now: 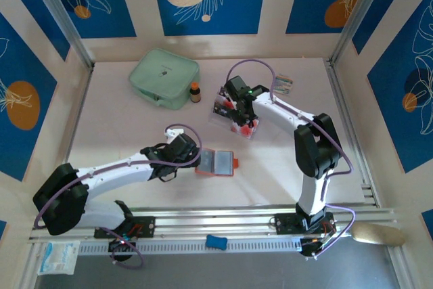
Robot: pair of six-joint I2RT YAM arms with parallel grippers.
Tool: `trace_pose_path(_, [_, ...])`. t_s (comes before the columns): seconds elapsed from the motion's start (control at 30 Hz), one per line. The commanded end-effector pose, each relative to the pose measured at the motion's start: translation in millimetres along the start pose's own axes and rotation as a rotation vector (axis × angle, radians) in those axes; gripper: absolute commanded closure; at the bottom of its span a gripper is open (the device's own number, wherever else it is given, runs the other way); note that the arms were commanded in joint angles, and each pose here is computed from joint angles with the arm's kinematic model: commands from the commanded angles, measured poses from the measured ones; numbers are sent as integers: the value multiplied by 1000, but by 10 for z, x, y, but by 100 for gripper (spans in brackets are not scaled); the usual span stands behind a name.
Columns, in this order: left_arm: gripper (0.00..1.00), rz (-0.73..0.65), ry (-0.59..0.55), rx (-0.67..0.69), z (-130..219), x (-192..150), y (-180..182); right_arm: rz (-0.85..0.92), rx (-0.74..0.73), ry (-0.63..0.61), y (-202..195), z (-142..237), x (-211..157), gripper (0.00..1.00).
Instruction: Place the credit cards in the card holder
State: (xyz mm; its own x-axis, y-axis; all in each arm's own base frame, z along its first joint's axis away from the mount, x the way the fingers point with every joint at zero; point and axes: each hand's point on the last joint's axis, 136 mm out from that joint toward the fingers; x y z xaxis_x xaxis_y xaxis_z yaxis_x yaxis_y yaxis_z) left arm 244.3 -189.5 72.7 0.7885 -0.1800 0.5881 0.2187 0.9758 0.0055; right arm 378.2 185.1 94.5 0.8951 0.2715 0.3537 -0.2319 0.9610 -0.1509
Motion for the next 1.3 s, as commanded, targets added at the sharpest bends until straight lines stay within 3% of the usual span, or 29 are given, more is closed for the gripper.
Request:
trace_pose_path(0.0, [0,0,4,13,-3,-20,64,2,13,40,44,-160,-84,71])
trace_pose_path(0.37, [0,9,11,16,-34,-34,80,15,23,96,140,-328,-216,72])
trace_pose_path(0.6, [0,12,8,17,-31,-29,89,42,35,128,208,-356,-294,78])
trace_pose_path(0.93, [0,15,6,17,-24,-23,100,64,41,116,228,-253,-280,94])
trace_pose_path(1.27, [0,14,7,14,-11,-15,96,192,93,96,387,-135,-288,100])
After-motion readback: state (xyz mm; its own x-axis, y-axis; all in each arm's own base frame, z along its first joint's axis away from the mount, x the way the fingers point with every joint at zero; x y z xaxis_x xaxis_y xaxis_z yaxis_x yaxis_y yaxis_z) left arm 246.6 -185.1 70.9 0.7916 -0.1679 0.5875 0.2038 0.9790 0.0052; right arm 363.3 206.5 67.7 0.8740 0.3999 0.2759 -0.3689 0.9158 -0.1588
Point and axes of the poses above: each hand's point on the last joint's axis, 136 mm out from that joint toward the fingers, its own z axis back along the fingers, its own y axis along the line the jaws close on, x = y × z, and after that the axes turned 14 degrees about -z, right-handed
